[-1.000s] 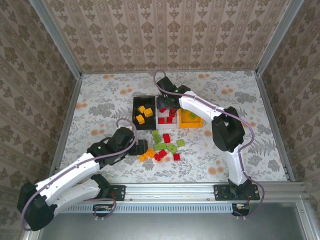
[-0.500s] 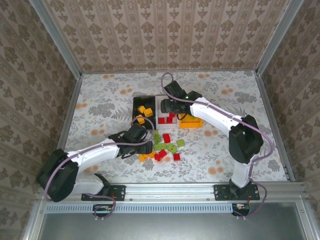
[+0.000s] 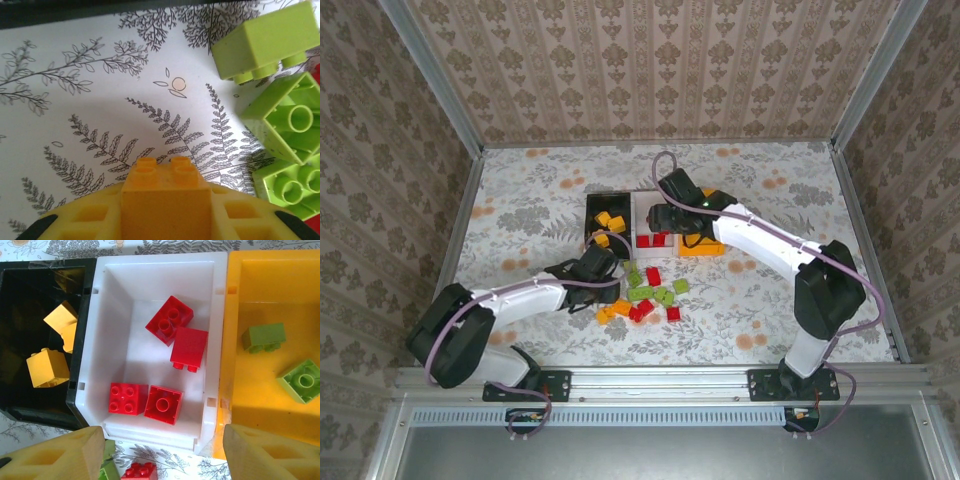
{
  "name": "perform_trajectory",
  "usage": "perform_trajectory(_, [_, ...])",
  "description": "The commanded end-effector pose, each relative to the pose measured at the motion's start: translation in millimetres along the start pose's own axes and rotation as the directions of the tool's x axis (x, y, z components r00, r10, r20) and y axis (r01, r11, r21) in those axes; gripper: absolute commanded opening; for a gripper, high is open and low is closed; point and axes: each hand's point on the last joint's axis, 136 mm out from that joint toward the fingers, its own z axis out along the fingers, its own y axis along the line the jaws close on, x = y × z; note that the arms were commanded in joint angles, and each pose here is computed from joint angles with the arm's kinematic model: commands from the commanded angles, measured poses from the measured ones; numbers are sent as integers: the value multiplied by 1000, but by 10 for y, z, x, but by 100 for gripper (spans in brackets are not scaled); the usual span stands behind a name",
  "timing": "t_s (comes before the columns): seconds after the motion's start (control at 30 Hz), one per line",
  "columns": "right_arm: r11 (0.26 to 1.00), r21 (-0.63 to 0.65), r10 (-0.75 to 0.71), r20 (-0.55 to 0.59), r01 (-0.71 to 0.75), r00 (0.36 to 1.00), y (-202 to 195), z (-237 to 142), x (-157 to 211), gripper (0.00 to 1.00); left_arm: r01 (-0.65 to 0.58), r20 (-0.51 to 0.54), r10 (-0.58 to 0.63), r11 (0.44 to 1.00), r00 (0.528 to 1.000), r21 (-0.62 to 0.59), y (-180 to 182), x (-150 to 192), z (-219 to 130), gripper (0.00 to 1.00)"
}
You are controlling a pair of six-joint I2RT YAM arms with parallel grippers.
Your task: Sort the legos into containers by color
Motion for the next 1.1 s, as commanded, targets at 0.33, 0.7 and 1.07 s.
perform_trajectory(0.33, [997, -50, 54, 10, -54, 998, -132, -277, 368, 65, 13, 244, -19, 1000, 970, 26, -111, -1225, -881, 32])
perform_trajectory(0.7, [998, -66, 3, -66, -7, 998, -244, -434, 962, 65, 71, 162, -65, 997, 985, -33, -16, -2003, -100, 32])
perform_trajectory(1.07, [993, -109, -69, -210, 47, 975, -219, -429, 1779, 68, 85, 197, -95, 994, 976, 63, -246, -2127, -269, 80])
